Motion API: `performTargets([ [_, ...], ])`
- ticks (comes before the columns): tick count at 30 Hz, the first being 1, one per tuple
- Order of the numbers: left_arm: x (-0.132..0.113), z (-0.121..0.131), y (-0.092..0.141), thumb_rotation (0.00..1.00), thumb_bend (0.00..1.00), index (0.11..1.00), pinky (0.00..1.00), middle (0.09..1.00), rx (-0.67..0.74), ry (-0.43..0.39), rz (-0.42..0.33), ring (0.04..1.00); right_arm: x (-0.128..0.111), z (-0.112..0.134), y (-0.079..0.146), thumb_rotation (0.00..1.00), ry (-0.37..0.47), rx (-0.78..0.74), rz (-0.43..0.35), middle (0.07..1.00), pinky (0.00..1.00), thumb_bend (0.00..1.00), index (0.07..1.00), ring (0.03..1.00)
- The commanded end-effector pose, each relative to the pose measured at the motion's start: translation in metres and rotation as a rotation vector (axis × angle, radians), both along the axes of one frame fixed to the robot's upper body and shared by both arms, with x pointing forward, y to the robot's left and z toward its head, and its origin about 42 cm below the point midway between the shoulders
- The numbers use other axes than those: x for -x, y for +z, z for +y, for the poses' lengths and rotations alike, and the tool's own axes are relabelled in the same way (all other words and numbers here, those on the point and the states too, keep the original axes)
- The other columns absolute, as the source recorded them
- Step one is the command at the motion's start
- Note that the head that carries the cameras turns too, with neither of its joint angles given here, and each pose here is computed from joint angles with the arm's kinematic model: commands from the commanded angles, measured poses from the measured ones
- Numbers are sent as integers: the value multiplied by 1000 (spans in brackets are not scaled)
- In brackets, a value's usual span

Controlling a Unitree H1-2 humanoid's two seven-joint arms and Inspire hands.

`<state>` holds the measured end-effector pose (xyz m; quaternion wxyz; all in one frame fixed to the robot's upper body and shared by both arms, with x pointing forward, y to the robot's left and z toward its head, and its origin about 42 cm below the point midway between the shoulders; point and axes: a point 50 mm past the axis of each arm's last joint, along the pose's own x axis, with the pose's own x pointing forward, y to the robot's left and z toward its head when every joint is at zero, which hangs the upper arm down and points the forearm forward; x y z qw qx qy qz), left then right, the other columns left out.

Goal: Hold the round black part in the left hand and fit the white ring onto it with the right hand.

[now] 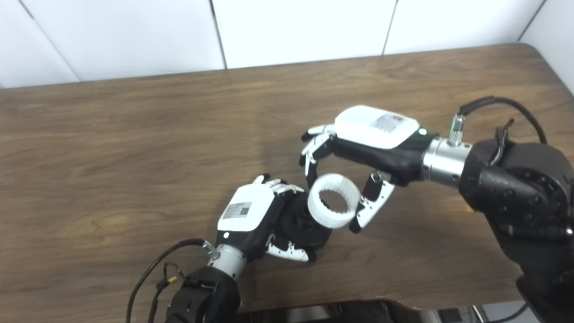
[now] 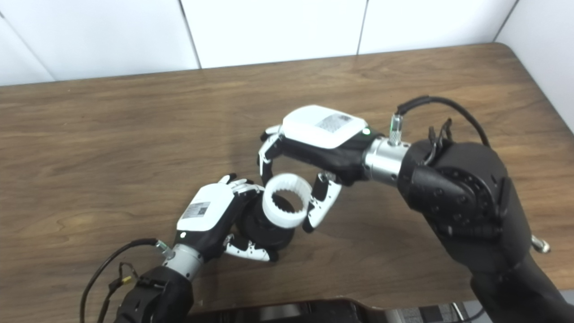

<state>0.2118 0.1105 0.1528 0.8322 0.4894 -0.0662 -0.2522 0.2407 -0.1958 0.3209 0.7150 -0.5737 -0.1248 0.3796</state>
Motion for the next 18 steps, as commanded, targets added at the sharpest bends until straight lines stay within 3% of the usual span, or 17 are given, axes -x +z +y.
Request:
performTargets([
  [1, -1, -9, 2, 50, 524, 481, 985, 771, 3, -29, 11, 881, -2, 0, 5, 133, 1, -4, -60, 769, 852, 524, 482, 908],
  [18, 0, -11, 4, 50, 524, 481, 981, 778, 12, -34, 15, 879, -2, 4, -26, 132, 14, 37, -65, 778, 865, 523, 483, 921],
])
